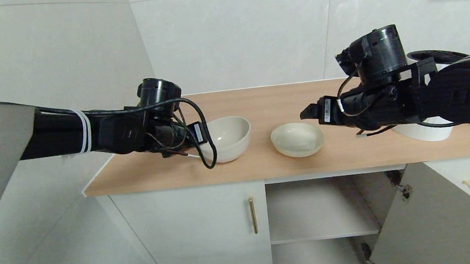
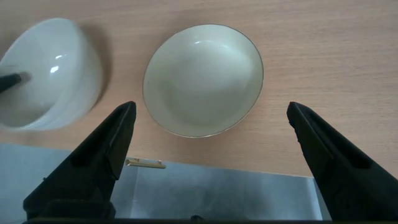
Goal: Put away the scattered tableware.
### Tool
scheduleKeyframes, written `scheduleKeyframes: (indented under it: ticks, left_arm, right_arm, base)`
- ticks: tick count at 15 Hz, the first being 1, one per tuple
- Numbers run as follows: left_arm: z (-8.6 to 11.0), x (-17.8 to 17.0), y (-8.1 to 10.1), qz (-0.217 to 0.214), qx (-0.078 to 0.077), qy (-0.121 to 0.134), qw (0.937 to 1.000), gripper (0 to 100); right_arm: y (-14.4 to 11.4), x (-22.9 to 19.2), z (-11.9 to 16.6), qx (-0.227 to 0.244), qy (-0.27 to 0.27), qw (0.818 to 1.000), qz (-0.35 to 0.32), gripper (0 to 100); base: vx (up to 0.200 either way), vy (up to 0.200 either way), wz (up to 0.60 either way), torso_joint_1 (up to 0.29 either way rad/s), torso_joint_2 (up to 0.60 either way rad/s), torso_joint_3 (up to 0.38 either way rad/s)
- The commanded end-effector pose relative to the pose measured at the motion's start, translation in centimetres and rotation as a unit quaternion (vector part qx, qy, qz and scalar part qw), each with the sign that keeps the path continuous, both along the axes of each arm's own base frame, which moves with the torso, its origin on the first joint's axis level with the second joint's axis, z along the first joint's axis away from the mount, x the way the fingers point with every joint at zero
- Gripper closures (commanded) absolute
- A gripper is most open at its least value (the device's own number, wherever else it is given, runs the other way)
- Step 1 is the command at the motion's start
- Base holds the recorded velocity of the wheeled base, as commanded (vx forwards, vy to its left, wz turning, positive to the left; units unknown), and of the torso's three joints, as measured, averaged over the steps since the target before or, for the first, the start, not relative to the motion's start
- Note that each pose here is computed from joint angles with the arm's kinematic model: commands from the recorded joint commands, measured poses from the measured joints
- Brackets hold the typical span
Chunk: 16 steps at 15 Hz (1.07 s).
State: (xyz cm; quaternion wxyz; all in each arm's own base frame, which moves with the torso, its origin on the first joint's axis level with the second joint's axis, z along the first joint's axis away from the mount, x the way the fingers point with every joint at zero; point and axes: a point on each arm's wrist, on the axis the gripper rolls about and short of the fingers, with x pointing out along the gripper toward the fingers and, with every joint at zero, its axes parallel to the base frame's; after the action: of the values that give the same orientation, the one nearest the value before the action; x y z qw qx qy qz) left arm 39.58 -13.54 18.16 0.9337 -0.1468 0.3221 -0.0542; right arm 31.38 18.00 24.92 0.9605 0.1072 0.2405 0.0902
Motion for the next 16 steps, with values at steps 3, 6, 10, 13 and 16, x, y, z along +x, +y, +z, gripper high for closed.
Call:
scheduleKeyframes:
  ticks: [3,6,10,13,16]
  left_arm:
    - [1.6,-0.7,0.1,0.005,-0.012,-0.016,0.9998,100]
    - [6.7,-4.8,0.8,0.007,-0.082,-0.055,0.9951,100]
    - [10.5,-9.2,2.3,-0.020,-0.110,-0.092,0.9894,100]
    - [10.4,-9.2,2.2,-0.021,-0.111,-0.090,0.9895,100]
    - [9.7,-9.1,1.3,-0.032,-0.109,-0.079,0.9904,100]
  right_arm:
    - [-0.1,-0.1,0.2,0.001,-0.003,1.000,0.001,0]
    - [-0.2,1.2,-1.0,-0.009,0.010,1.000,-0.008,0]
    - [-0.6,4.5,-4.5,-0.061,0.038,0.996,-0.048,0]
    - [-0.8,5.8,-5.7,-0.069,0.048,0.995,-0.060,0]
    - [-0.6,6.4,-6.7,-0.072,0.055,0.994,-0.062,0]
  base:
    - [0.000,0.000,0.00,0.000,0.00,0.000]
    - [0.000,0.000,0.00,0.000,0.00,0.000]
    - [0.000,0.000,0.00,0.000,0.00,0.000]
    - [0.000,0.000,0.00,0.000,0.00,0.000]
    - [0.000,0.000,0.00,0.000,0.00,0.000]
